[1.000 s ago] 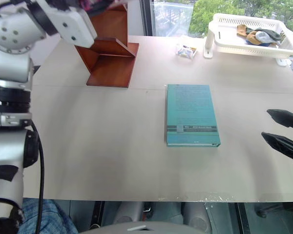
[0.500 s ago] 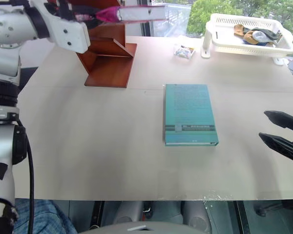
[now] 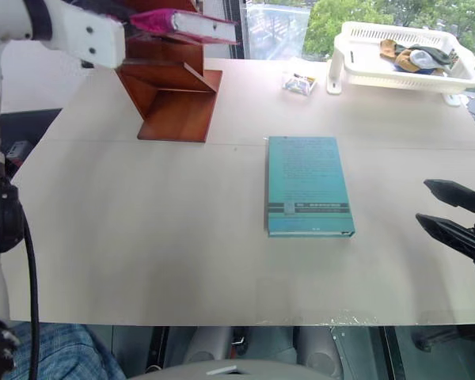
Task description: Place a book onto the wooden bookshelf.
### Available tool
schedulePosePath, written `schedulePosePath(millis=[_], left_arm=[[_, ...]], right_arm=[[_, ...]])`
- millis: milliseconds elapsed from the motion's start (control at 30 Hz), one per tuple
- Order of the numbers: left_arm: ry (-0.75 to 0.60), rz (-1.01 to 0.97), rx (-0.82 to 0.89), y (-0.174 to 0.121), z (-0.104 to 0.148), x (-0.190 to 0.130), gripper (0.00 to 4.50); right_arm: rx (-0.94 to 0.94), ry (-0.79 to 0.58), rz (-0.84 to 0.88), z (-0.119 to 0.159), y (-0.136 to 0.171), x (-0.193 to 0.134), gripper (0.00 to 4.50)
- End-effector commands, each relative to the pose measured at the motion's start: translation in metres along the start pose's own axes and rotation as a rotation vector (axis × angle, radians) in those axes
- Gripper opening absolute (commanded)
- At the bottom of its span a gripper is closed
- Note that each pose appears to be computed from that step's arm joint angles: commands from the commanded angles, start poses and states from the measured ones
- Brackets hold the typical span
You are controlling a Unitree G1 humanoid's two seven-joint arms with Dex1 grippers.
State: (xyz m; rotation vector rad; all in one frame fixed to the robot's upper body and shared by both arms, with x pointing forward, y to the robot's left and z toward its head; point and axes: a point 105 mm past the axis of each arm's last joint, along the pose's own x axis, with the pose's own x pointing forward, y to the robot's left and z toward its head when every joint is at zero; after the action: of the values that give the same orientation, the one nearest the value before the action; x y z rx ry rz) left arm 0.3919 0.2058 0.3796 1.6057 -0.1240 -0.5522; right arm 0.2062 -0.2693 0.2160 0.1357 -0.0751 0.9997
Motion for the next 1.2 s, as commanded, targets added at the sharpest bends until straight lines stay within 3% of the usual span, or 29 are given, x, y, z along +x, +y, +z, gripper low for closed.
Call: schedulePosePath(millis=[33,333,800,967,1100,1167,1200], left_arm=[[0.029,0.03,-0.016,0.018,0.002,-0.008,0.12],[0.116,-0.081,-0.071,0.006,-0.008,-0.001,0.12],[0.164,-0.078,-0.067,0.014,-0.01,0.003,0.12],[0.165,-0.078,-0.071,0.014,-0.011,0.003,0.12],[0.178,-0.063,-0.063,0.016,-0.012,0.002,1.89],[0.177,-0.053,-0.062,0.018,-0.012,0.002,2.27],[0.176,-0.052,-0.065,0.018,-0.012,0.002,2.9]], right_arm=[[-0.033,0.005,0.026,0.006,0.001,0.003,4.5],[-0.032,0.005,0.048,0.007,-0.001,0.005,4.5],[-0.061,-0.189,0.175,0.055,0.011,0.006,4.5],[-0.06,-0.212,0.177,0.059,0.011,0.004,4.5],[-0.06,-0.208,0.17,0.058,0.01,0.004,4.5],[-0.058,-0.205,0.168,0.056,0.009,0.003,4.5],[-0.057,-0.204,0.166,0.056,0.009,0.003,4.5]])
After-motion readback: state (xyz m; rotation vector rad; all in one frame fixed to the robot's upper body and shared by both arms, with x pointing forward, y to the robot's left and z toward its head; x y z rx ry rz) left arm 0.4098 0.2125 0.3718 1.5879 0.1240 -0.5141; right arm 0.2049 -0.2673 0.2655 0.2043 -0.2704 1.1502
